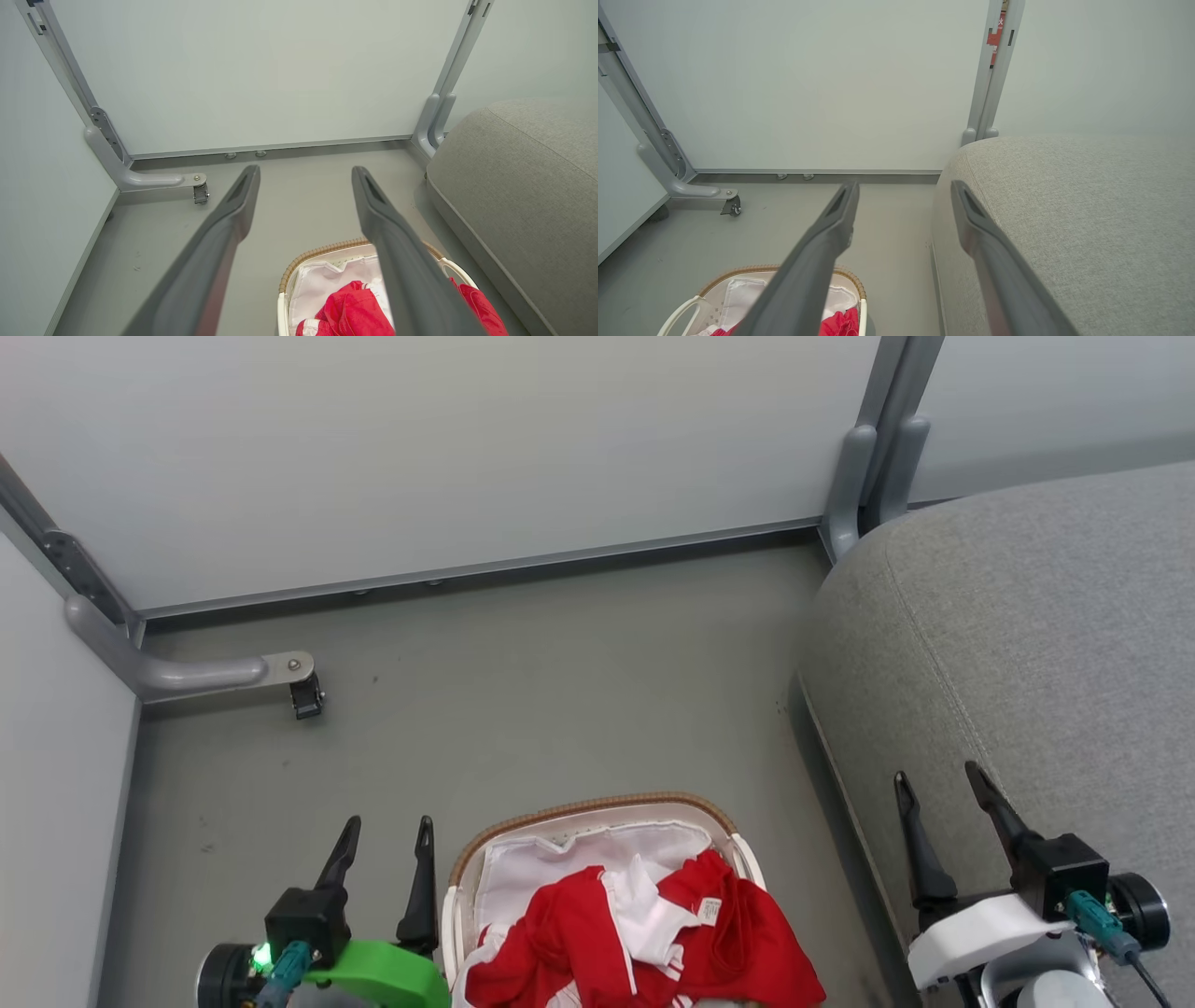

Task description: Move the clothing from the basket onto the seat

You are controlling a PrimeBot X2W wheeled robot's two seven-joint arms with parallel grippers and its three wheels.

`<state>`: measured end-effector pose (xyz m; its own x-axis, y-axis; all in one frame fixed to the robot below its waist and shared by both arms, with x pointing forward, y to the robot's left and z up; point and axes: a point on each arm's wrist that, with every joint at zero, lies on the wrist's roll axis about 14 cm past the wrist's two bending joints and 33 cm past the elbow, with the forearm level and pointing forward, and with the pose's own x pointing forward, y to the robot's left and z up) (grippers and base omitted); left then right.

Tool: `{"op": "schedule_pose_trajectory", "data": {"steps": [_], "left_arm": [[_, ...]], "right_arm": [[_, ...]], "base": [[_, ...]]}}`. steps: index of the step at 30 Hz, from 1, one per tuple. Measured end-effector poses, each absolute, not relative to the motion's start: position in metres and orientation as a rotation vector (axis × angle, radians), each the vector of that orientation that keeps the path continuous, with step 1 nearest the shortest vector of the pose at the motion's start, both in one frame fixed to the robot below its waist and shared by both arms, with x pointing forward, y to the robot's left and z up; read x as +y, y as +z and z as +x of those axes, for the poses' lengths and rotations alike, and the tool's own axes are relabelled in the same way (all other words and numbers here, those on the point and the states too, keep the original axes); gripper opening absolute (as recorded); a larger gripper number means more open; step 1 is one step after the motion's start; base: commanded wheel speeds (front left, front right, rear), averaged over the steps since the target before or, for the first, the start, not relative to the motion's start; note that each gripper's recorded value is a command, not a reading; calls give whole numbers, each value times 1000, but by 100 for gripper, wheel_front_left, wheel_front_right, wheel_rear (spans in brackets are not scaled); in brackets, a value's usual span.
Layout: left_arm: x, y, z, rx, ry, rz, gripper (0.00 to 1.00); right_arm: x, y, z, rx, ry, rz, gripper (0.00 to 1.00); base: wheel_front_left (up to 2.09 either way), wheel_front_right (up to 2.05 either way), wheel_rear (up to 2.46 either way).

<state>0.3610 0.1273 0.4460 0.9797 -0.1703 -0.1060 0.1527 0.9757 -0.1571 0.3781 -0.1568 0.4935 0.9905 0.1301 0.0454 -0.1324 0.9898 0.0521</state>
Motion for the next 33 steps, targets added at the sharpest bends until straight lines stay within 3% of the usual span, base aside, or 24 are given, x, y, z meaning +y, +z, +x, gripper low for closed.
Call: {"op": "schedule_pose_trajectory", "data": {"steps": [14,21,33], "left_arm": [[52,419,427,184,-465,3,100],[10,371,453,276,-653,109,100],[-45,236,410,603,-1025,280,100]], "right_arm": [[-183,517,441,-143,58,44,100],[-192,513,474,-168,40,20,100],[-215,454,502,-68,-10,-2,100]], "base": [[0,0,0],[0,0,0],[0,0,0]]}}
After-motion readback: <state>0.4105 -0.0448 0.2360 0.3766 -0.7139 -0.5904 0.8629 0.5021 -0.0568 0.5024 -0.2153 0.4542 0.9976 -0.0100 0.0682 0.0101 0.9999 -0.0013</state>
